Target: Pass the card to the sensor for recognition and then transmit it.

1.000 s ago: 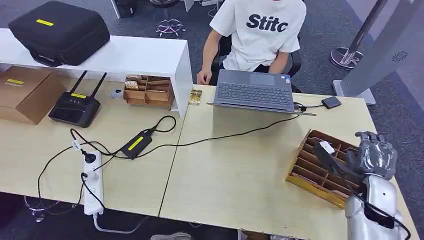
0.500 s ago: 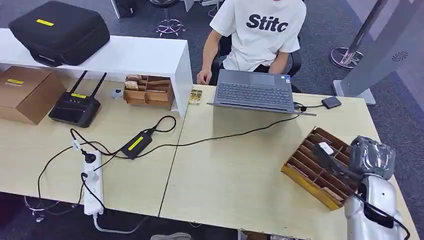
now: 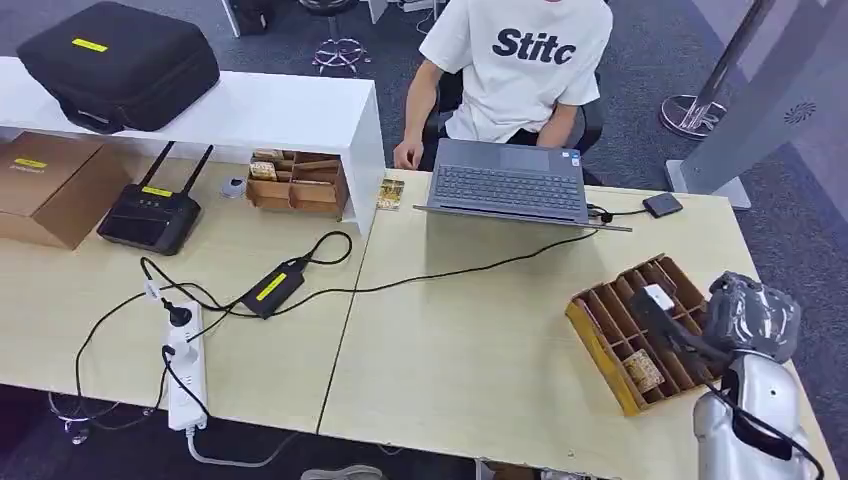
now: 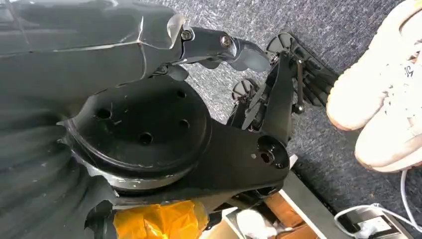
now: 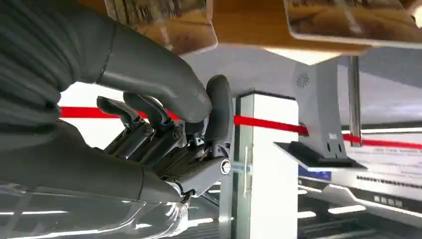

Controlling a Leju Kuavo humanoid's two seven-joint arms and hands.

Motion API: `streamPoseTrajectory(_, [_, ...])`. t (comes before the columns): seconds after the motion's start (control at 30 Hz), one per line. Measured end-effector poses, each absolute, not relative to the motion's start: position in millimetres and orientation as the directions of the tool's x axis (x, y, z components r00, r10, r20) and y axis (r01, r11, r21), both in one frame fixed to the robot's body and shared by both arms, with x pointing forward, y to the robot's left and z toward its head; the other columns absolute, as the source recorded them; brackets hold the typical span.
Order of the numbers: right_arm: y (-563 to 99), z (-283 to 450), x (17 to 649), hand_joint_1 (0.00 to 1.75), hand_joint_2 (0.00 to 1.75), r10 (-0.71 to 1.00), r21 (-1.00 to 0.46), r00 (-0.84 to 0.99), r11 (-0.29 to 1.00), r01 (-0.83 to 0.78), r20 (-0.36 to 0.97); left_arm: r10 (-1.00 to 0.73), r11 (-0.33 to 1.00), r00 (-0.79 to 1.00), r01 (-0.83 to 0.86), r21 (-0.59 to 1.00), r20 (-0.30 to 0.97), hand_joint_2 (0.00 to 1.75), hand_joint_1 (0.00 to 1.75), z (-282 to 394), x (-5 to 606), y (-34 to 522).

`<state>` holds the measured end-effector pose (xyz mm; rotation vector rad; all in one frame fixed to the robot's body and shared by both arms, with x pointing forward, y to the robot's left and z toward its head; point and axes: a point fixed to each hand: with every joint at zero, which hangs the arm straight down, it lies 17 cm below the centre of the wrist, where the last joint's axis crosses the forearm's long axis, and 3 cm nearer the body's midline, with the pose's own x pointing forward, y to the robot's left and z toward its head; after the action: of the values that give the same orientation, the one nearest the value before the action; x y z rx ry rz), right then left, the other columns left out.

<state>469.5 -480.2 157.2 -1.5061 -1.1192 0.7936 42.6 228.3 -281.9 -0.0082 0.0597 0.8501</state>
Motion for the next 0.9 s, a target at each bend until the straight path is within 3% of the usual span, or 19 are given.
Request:
streamPoseTrajectory(0.27, [-465,246,466,1.75,1.75,0.953,-0.890,0.297,-0.090,0.448,0.053,0.751,0.660,0.659,-0.751,0.010,-0.049,1.75,0.00,-282,44,228])
streamPoseTrajectory(0.9, [-449,311,458,1.75,1.75,0.969,-0.801,0.244,-0.107,0.588,0.050,0.747,0.665,0.664,-0.747,0.003,-0.045,1.75,0.00,-282,45,229])
